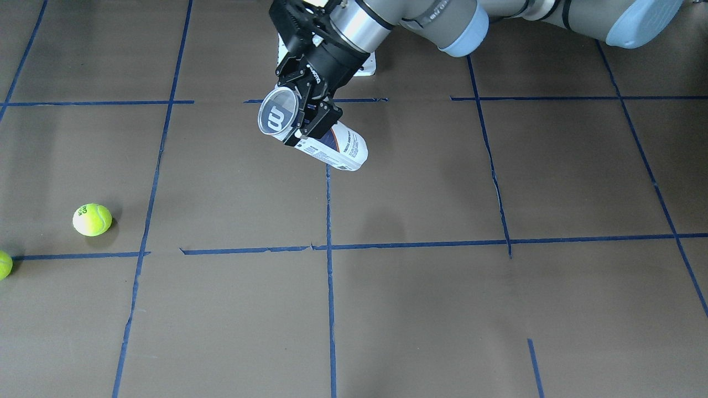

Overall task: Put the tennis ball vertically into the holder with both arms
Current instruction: 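Lift the can with the left gripper and stand it upright, open end up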

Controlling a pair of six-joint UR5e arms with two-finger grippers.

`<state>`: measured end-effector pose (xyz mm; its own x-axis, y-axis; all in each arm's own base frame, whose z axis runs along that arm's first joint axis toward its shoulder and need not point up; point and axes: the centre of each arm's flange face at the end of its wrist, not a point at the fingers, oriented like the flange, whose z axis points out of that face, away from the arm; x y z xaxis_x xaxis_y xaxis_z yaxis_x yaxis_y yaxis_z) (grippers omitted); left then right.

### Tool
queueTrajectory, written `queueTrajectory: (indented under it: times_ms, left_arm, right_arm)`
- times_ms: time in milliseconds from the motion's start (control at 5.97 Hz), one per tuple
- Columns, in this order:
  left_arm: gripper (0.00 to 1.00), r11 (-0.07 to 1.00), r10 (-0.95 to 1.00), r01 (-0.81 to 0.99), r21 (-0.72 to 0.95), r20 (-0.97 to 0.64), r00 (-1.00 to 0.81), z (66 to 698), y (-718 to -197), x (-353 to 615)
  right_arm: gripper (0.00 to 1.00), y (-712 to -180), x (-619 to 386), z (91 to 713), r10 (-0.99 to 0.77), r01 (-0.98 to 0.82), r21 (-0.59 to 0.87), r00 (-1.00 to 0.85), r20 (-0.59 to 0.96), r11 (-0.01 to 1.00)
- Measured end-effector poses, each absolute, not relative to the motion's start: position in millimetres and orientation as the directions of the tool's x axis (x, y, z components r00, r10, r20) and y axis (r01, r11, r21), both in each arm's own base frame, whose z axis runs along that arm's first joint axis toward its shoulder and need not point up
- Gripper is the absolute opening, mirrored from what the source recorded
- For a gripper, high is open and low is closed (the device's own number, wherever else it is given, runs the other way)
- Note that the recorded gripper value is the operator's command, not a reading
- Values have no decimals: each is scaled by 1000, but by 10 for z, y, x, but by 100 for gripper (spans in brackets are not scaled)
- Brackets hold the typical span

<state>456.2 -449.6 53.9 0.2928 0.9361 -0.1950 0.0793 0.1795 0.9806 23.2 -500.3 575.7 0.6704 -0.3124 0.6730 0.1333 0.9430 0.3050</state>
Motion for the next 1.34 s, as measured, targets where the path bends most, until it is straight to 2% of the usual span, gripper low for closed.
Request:
queueTrajectory:
  times_ms: [503, 838, 1341]
  left_arm:
    - [83, 119, 956, 322, 939, -196, 218, 1223, -4405, 4677]
    - [83, 75, 951, 445, 892, -199, 238, 1717, -4440, 4956]
    - [83, 57, 948, 492, 869, -202, 248, 2186, -4477, 5172]
  right_arm:
    - [100, -5002, 231, 5746, -313, 132, 306, 669, 674, 943]
    - [100, -5002, 232, 5744, -313, 132, 307, 670, 673, 943]
    - [100, -5002, 231, 5744, -313, 132, 307, 670, 673, 943]
